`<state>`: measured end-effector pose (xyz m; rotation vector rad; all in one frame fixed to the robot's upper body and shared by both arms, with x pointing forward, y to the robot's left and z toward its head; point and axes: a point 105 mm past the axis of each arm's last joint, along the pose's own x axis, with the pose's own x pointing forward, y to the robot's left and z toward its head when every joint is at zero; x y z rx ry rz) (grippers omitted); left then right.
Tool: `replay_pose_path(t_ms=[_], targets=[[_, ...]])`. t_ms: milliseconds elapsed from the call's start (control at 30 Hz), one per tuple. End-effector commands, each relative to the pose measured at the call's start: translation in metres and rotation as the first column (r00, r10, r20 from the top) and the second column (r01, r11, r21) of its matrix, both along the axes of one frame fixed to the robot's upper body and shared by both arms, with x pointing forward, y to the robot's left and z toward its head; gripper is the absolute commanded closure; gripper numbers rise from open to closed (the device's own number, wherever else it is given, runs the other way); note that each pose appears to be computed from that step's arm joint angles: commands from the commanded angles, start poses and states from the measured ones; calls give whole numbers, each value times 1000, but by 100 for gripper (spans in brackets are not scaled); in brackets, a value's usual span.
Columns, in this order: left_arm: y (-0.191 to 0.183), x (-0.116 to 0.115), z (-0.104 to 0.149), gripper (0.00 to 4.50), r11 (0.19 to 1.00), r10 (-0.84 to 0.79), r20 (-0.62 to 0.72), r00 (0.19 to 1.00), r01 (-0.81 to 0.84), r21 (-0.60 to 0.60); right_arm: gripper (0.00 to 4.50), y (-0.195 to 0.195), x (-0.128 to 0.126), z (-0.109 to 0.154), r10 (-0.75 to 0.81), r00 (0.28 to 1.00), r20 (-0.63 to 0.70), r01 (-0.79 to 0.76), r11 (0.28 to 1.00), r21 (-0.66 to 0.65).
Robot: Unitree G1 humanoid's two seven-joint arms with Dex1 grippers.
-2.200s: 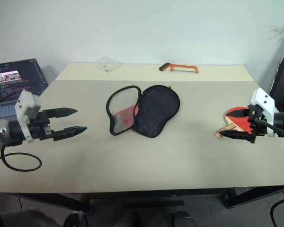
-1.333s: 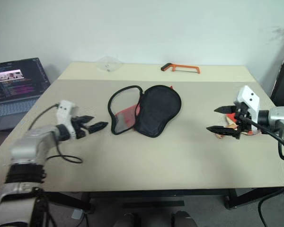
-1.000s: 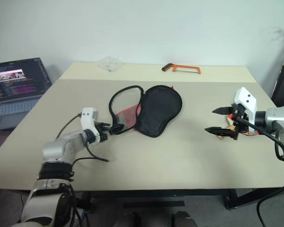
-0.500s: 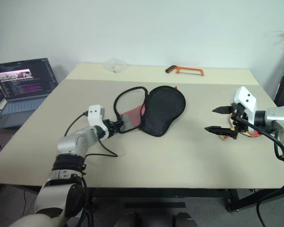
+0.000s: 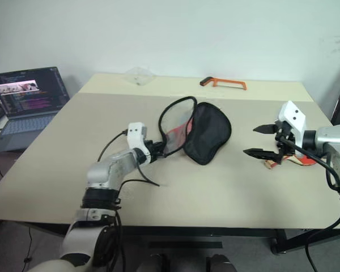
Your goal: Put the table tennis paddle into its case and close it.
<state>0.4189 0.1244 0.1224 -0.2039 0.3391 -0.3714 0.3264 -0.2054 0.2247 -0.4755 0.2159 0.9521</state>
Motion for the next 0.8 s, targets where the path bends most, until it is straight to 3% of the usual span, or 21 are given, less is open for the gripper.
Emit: replay_pose_path(t_ms=[33, 233, 433, 800], targets=[[-1, 10, 34, 444, 997, 50, 132, 990, -58, 60, 0, 1, -1, 12, 1, 998, 55, -1, 1000, 2], [14, 19, 43, 444, 949, 128, 233, 964, -187, 253, 0, 1, -2, 12, -4, 998, 57, 4, 1000, 7], [21, 19, 49, 444, 910, 139, 271, 953, -230, 345, 0, 3, -2, 13, -3, 998, 58, 2, 1000, 15], [-38, 5, 63, 444, 938, 57, 283, 957, -148, 313, 0, 4, -2, 15, -11, 998, 69, 9, 1000, 28]])
